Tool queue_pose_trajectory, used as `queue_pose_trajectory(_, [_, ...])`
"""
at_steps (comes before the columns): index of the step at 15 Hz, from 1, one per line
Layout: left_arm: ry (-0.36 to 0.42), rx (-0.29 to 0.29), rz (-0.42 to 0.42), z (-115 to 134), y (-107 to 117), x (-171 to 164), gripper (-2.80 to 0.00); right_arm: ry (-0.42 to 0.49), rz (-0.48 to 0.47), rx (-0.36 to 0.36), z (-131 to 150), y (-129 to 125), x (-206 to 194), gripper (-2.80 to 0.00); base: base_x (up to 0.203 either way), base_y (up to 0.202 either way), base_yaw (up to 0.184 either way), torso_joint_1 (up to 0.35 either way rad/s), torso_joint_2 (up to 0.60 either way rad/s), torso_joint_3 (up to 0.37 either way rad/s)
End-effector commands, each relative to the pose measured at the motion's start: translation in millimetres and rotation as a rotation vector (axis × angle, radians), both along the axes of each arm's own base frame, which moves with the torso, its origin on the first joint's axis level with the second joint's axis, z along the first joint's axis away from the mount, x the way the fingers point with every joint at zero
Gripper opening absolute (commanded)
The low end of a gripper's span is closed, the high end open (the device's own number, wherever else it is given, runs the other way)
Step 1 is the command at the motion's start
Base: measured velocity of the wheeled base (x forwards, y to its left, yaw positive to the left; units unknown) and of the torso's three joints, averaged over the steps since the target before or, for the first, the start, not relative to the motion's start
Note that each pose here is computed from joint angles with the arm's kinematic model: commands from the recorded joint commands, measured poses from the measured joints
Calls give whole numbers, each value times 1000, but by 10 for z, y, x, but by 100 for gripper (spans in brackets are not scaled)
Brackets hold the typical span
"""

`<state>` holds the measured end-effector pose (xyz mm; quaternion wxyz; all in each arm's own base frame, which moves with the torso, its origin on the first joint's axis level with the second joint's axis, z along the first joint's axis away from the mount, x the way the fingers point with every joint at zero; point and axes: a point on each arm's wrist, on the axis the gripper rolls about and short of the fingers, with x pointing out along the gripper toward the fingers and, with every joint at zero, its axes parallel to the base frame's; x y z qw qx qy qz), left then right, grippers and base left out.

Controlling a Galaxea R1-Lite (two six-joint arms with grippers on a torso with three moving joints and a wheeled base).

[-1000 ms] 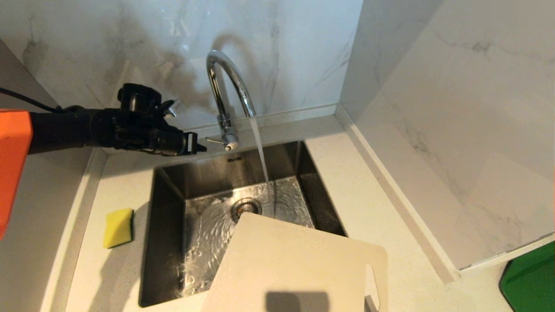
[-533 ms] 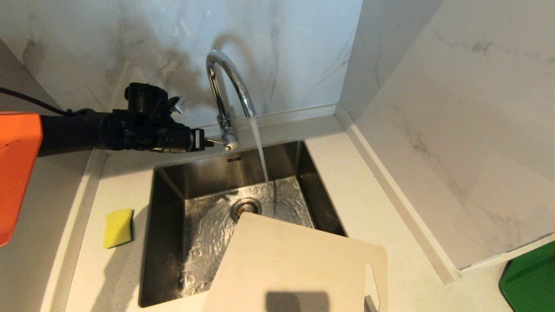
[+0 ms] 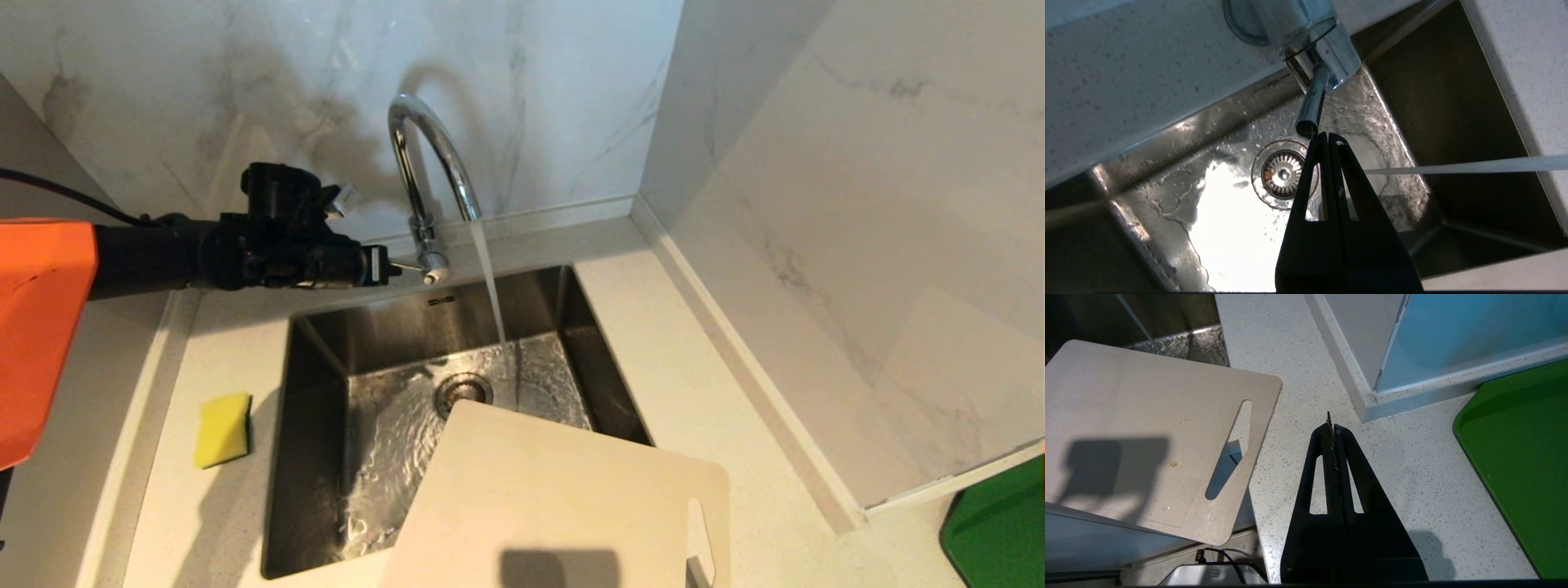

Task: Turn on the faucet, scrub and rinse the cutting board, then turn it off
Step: Turn off the tap

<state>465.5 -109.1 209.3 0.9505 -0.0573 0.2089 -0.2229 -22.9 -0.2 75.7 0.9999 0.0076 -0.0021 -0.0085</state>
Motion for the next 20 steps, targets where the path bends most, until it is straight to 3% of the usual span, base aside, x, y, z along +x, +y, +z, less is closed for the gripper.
queue_pose_trajectory(1, [-43,1,-4,15,-6,28,-280,1,0,0,1,0,1,-280,0,0,0,0,0,0])
queue_pose_trajectory(3, [-89,1,-7,35,-12,56,-280,1,0,0,1,0,1,-280,0,0,0,0,0,0])
queue_pose_trajectory(8, [-105,32,3,-13,-16,94,-280,1,0,0,1,0,1,-280,0,0,0,0,0,0])
queue_pose_trajectory(12, [-117,8,0,161,-41,-7,-280,1,0,0,1,0,1,-280,0,0,0,0,0,0])
queue_pose_trajectory(16, [-88,-60,3,299,-110,-118,-280,1,0,0,1,0,1,-280,0,0,0,0,0,0])
queue_pose_trajectory(20, [-20,-33,11,229,-95,-142,-280,1,0,0,1,0,1,-280,0,0,0,0,0,0])
